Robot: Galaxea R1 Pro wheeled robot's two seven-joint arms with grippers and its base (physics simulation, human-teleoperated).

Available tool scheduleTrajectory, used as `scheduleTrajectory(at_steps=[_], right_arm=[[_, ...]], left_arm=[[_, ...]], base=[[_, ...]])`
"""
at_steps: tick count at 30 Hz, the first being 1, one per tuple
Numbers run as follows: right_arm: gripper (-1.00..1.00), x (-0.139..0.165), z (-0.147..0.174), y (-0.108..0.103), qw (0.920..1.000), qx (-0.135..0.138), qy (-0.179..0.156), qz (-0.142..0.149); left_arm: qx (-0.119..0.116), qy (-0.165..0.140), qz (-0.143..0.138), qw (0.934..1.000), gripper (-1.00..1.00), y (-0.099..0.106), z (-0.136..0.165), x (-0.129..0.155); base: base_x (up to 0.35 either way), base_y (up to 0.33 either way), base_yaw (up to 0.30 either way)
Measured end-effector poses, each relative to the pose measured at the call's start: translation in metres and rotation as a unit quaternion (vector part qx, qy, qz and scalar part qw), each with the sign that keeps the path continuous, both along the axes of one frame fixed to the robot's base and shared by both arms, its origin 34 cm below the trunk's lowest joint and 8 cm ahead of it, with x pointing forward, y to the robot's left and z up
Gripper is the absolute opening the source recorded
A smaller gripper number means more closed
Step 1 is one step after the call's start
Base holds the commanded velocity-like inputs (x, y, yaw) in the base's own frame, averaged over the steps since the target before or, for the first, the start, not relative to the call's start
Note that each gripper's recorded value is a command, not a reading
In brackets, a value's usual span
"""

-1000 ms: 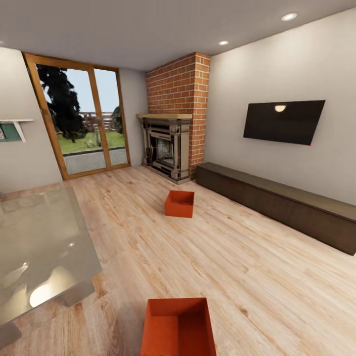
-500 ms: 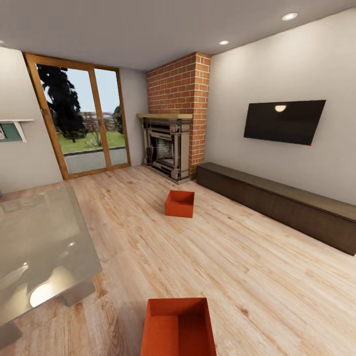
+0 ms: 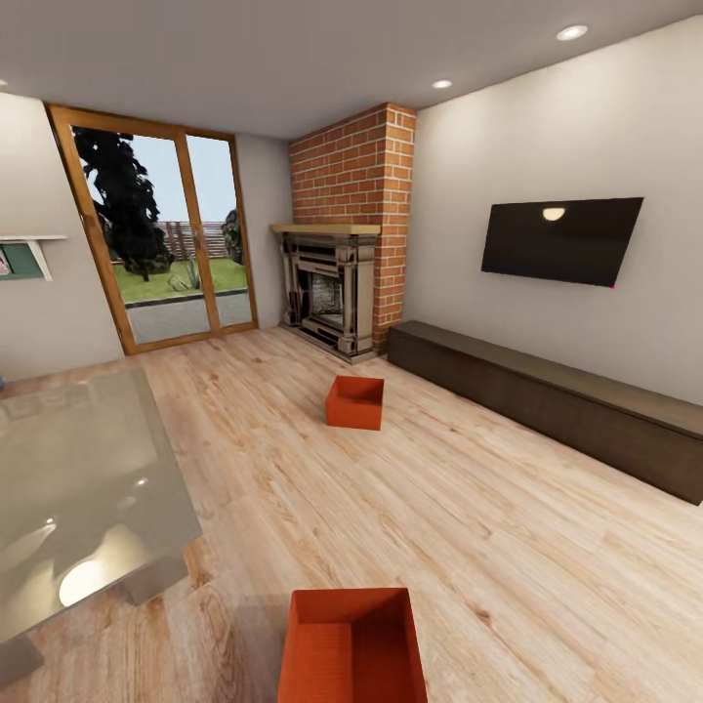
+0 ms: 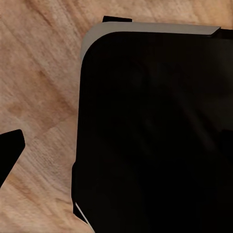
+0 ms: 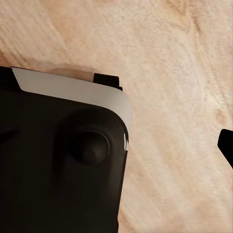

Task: Move the two storage containers from the living room to the garage. In the garage, place one container on the floor and stack the other container on top of it (either order is fine).

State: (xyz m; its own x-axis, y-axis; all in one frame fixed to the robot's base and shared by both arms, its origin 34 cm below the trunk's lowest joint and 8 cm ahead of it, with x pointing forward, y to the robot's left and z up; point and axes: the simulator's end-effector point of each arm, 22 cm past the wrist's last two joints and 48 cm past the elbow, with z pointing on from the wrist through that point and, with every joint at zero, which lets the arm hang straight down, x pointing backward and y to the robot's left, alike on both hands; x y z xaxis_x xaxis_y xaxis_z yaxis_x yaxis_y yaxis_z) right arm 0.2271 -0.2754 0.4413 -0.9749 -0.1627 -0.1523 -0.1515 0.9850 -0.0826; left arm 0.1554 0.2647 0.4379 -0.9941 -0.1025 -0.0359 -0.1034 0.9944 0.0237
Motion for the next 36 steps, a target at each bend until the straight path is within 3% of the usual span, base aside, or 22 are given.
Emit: scheduleTrajectory(at_steps=[36], right_arm=[[1.00,-0.012,-0.003,-0.001,0.9998,0.000,0.015,-0.009]], left_arm=[[0.000,0.017,0.001,0.9999,1.00,0.000,0.000,-0.013]], base=[[0.000,0.000,0.000]])
